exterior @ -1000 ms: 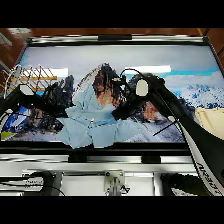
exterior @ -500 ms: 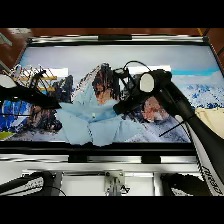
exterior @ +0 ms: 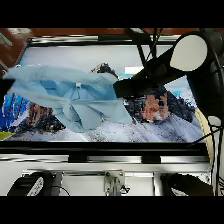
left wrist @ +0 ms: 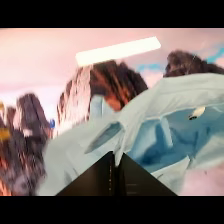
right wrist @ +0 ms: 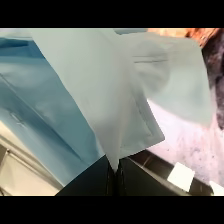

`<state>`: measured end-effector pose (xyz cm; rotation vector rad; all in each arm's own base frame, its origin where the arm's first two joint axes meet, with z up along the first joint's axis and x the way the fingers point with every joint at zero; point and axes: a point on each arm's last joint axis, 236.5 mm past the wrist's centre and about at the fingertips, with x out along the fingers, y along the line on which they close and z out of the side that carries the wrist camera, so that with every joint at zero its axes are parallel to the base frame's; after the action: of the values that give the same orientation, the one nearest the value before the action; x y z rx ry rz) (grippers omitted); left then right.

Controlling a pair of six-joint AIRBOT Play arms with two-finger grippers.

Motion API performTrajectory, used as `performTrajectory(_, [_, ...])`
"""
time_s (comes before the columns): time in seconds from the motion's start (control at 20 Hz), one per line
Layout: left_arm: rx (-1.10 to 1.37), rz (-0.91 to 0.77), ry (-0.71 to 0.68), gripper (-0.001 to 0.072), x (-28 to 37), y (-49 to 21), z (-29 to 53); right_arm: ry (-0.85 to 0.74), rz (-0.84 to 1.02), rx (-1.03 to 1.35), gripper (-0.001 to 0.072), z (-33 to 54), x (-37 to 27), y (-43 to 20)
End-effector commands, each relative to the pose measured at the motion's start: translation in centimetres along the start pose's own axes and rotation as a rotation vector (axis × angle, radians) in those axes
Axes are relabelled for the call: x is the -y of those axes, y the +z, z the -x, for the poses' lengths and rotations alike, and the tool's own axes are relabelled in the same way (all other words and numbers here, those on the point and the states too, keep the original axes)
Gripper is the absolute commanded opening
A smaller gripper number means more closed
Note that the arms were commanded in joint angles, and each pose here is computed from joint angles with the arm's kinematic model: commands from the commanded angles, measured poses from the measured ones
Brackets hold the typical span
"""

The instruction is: Fold the shirts.

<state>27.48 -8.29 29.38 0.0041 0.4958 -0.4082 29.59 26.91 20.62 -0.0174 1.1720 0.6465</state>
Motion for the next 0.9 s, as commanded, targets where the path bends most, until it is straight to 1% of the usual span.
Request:
performTrajectory(0.0, [-0.244,0.168,0.068,0.0061,-1.0,-10.3,-0.4,-0.062,0.023,-0.116,0.0069,-2.7,-1.1,-2.9])
performTrajectory(0.1, [-0.364,0.248,0.103,0.0061,-2.3,-17.2,-3.0,-0.17,0.073,-0.242,0.0069,-6.2,0.1,-6.1])
performTrajectory(0.2, [-0.453,0.332,0.095,0.0061,-2.0,-22.7,-4.6,-0.202,0.071,-0.341,0.0069,-8.6,1.2,-8.6])
performTrajectory(0.3, [-0.474,0.392,0.066,0.0061,-1.2,-25.1,-5.5,-0.175,0.055,-0.396,0.0069,-10.2,1.0,-10.2])
performTrajectory(0.4, [-0.461,0.413,0.048,0.0065,-0.8,-25.3,-6.0,-0.153,0.05,-0.389,0.0069,-10.9,0.6,-10.1])
performTrajectory(0.45, [-0.445,0.421,0.038,0.0136,-0.6,-24.8,-6.2,-0.15,0.051,-0.374,0.0069,-11.1,0.5,-9.8])
performTrajectory(0.5, [-0.429,0.423,0.034,0.0293,-0.6,-24.4,-6.2,-0.147,0.052,-0.356,0.0069,-11.2,0.4,-9.4])
performTrajectory(0.55, [-0.407,0.413,0.041,0.0358,-0.8,-23.5,-6.2,-0.142,0.052,-0.342,0.0069,-11.4,0.3,-9.1])
performTrajectory(0.65, [-0.325,0.368,0.081,0.0368,-2.0,-20.7,-5.8,-0.135,0.051,-0.327,0.0069,-11.5,0.2,-8.7])
performTrajectory(0.7, [-0.28,0.338,0.111,0.0474,-2.8,-18.9,-5.4,-0.133,0.05,-0.322,0.0069,-11.5,0.1,-8.6])
performTrajectory(0.75, [-0.246,0.303,0.148,0.0546,-3.8,-17.2,-4.9,-0.129,0.048,-0.319,0.0069,-11.6,0.0,-8.6])
performTrajectory(0.85, [-0.221,0.231,0.236,0.0545,-6.0,-14.5,-3.8,-0.114,0.046,-0.31,0.0069,-11.7,-0.3,-8.4])
